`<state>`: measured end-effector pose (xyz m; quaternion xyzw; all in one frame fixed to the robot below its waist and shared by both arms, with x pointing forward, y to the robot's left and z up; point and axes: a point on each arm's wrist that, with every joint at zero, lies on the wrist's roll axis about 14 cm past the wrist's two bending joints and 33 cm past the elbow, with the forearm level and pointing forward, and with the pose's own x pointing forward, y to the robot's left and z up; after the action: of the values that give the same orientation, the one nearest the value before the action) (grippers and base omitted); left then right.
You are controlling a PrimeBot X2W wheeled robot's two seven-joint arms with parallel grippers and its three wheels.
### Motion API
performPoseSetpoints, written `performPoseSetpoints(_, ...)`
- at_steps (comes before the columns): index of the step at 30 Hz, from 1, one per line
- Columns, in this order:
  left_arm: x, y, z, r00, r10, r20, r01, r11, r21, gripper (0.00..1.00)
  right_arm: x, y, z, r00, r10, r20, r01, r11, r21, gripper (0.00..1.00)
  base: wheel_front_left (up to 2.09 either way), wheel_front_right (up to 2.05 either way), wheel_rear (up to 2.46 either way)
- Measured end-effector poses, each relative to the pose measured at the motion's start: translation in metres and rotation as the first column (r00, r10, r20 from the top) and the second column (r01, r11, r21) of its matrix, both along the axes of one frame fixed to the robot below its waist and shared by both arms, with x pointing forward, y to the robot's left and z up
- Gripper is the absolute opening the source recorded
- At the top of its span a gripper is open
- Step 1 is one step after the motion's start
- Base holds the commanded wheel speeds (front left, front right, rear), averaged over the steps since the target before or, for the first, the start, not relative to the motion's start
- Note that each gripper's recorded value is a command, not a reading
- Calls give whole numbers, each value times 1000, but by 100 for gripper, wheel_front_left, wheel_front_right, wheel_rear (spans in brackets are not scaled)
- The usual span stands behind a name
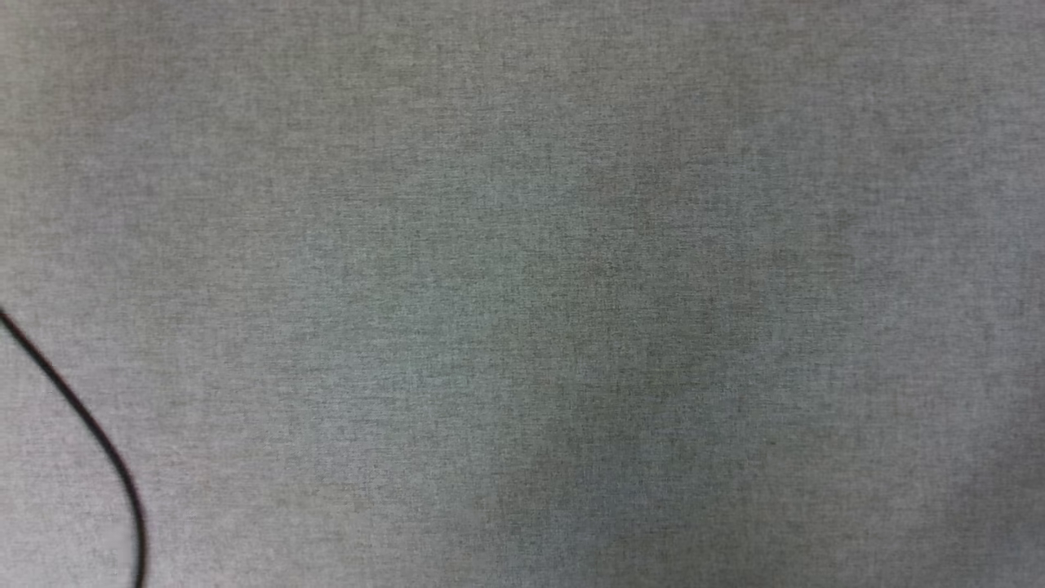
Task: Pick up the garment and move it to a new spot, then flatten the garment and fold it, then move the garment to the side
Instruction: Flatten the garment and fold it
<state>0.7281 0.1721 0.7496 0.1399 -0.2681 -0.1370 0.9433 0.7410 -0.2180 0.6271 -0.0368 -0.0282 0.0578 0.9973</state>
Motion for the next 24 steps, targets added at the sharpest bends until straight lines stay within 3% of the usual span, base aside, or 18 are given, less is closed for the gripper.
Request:
performPoseSetpoints(6, 3, -15, -86, 986, -54, -156, 51, 998, -24, 0, -4, 12, -77, 991, 35, -125, -35, 999, 4, 0, 0, 0, 0)
performPoseSetpoints(11, -21, -31, -152, 950, -110, -291, 101, 994, -45, 0, -26, 28, -117, 976, 84, -199, -82, 996, 17, 0, 0, 0, 0)
performPoseSetpoints(15, -56, -44, -192, 911, -163, -378, 143, 987, -79, 0, -58, 40, -150, 954, 121, -273, -118, 993, 27, 0, 0, 0, 0)
performPoseSetpoints(24, -159, -37, -254, 820, -175, -544, 115, 983, -143, 0, -133, 54, -172, 913, 184, -365, -170, 983, 69, 0, 0, 0, 0)
